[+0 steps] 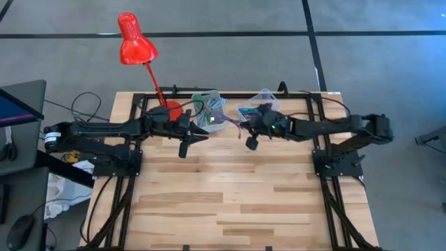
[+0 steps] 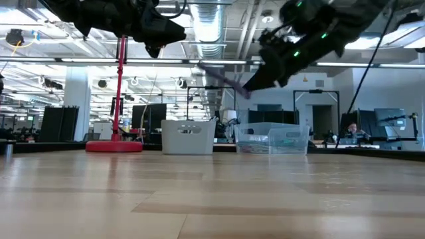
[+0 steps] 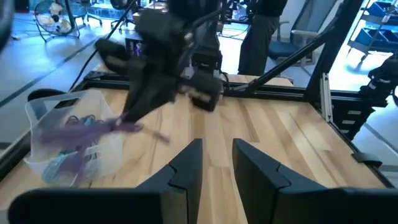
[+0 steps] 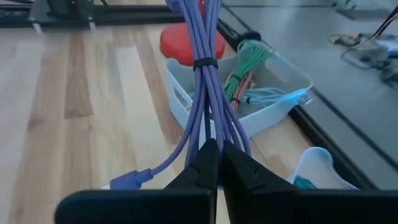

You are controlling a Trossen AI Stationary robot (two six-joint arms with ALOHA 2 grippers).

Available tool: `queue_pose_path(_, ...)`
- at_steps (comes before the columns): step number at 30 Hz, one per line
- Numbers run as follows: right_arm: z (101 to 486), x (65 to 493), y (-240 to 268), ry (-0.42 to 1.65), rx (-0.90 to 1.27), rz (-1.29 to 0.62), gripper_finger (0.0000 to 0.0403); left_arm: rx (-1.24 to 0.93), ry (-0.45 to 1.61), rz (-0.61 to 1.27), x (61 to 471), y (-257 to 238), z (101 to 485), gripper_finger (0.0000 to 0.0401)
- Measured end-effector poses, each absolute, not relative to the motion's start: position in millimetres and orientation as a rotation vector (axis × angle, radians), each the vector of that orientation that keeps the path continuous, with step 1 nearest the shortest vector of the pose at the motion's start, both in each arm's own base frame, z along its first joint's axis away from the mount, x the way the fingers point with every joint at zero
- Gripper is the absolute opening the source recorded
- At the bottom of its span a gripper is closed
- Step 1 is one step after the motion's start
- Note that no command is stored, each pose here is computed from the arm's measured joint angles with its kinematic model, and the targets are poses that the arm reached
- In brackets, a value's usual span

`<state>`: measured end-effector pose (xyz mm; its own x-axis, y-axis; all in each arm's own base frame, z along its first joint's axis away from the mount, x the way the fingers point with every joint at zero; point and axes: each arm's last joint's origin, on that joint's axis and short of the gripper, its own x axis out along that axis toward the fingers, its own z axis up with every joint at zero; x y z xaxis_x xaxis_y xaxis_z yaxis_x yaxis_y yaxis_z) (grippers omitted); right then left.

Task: Pick & Place USB Port
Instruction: Put the purple charger cable into the gray bin

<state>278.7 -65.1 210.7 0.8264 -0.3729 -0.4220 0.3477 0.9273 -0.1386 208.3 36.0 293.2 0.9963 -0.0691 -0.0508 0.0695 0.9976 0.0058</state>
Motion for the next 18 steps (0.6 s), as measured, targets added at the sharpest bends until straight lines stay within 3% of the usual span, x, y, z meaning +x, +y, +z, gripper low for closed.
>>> queue_pose_path(8, 189.5, 330.8, -95.6, 0.476, -0.005, -0.325, 0.0, 0.012, 0.069, -0.07, 208.3, 36.0, 291.3, 0.0088)
queue_pose_path(18, 192.4, 380.0, -134.9, 0.443, 0.015, -0.369, 0.0, 0.007, 0.091, -0.07, 208.1, 36.0, 289.1, 0.0088)
